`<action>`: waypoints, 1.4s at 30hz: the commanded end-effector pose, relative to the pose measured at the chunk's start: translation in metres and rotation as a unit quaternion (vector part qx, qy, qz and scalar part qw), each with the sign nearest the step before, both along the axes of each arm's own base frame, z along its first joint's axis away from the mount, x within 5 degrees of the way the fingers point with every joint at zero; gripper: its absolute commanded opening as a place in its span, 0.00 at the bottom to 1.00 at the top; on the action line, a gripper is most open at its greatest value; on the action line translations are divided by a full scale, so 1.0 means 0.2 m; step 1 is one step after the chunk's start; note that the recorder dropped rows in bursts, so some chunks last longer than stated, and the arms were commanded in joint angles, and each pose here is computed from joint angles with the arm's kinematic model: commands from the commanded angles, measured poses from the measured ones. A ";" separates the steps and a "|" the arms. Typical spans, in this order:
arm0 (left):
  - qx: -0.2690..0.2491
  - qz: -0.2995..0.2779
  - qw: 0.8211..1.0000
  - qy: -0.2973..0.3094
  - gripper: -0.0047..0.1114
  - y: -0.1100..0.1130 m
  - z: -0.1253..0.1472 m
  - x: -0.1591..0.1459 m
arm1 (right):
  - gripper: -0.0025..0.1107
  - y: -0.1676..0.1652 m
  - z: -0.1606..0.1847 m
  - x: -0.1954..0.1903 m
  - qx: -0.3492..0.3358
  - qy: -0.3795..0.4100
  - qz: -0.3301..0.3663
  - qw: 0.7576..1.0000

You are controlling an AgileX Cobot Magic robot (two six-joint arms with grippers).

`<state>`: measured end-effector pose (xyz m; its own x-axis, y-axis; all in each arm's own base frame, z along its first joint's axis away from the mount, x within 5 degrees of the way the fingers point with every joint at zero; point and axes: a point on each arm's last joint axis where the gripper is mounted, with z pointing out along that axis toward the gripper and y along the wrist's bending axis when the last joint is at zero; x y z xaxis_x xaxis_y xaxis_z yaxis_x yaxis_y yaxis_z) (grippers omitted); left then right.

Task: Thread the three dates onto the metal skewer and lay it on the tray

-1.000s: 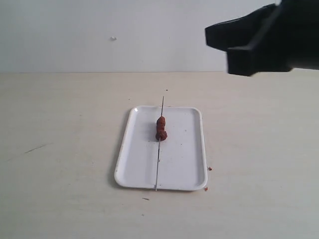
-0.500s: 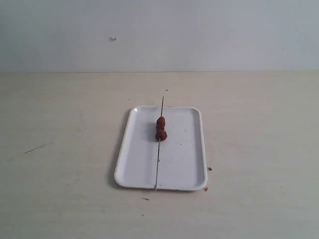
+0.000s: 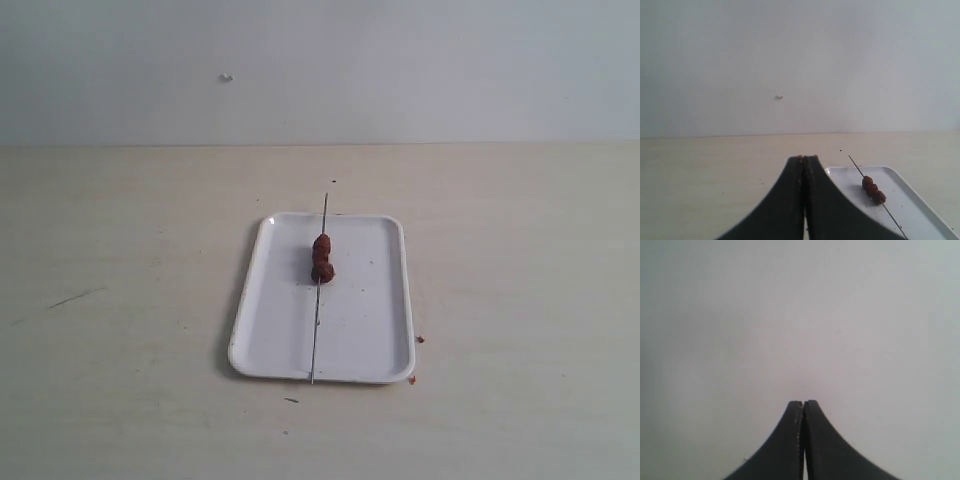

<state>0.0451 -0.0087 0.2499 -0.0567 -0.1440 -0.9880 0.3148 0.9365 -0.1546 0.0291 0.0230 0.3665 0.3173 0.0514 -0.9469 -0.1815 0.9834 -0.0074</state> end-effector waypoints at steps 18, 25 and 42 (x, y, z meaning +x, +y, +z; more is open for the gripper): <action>-0.004 0.003 1.000 0.004 0.04 0.00 -0.01 0.00 | 0.02 -0.17 -0.74 0.13 0.087 0.220 -0.184 0.954; -0.003 0.003 1.000 0.004 0.04 0.00 -0.01 0.00 | 0.02 -0.18 -0.88 0.13 0.079 0.241 -0.188 0.949; -0.003 0.003 1.000 0.004 0.04 0.00 -0.01 0.00 | 0.02 -0.18 -0.88 0.13 0.074 0.244 -0.190 0.948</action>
<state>0.0452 -0.0083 0.2491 -0.0644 -0.1414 -0.9879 0.3094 0.9383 -0.1545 0.0544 -0.0117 0.1908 -0.1402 0.1700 -0.9754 0.2325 0.9633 0.1344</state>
